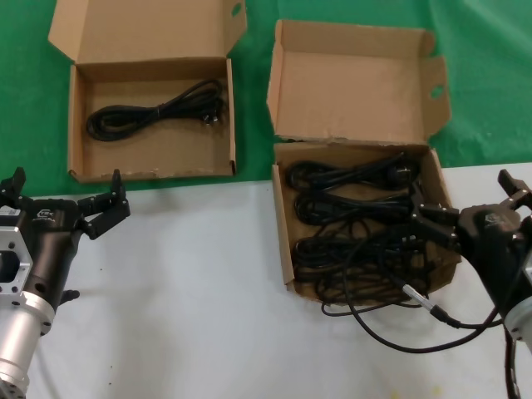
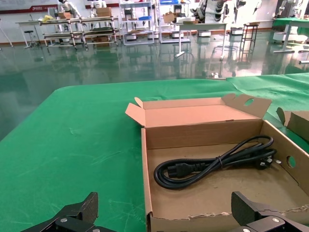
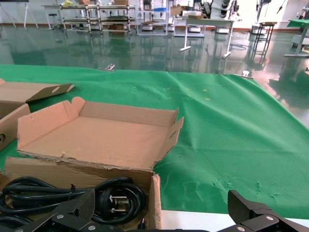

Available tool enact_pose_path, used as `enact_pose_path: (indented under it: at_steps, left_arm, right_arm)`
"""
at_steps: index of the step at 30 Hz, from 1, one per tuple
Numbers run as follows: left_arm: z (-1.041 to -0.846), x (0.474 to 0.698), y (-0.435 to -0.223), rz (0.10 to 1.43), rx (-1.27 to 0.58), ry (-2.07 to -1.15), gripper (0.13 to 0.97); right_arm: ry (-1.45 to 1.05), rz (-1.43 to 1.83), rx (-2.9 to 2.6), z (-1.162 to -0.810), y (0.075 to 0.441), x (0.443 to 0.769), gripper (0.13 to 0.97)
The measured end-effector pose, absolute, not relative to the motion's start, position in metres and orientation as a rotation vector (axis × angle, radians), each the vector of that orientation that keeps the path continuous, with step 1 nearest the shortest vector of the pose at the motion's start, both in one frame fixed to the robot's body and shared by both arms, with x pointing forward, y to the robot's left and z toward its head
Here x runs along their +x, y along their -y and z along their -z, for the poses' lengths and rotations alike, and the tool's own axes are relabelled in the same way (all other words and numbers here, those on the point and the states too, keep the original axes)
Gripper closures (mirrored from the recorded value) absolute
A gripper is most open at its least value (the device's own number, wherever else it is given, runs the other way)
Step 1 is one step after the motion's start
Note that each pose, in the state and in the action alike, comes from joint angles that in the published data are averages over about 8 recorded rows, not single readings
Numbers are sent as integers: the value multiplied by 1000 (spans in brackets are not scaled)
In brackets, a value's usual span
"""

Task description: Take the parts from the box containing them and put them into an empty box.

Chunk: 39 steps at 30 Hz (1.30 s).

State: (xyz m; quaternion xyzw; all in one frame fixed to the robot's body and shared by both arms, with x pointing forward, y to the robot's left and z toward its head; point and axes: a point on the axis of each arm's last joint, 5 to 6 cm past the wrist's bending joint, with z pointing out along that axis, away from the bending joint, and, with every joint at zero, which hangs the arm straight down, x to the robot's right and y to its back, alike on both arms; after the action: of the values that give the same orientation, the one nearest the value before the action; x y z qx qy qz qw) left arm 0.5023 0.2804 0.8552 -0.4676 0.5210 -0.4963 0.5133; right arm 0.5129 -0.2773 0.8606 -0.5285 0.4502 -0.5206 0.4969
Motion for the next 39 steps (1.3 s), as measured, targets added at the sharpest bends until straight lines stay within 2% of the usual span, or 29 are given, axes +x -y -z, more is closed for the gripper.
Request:
enact_pose_path:
  at_steps: [39]
  left_arm:
    - [-855,502,-280,1193,-1124,-1253,132]
  right_arm:
    - [-1090,1261,-1280,-861,277,513,130]
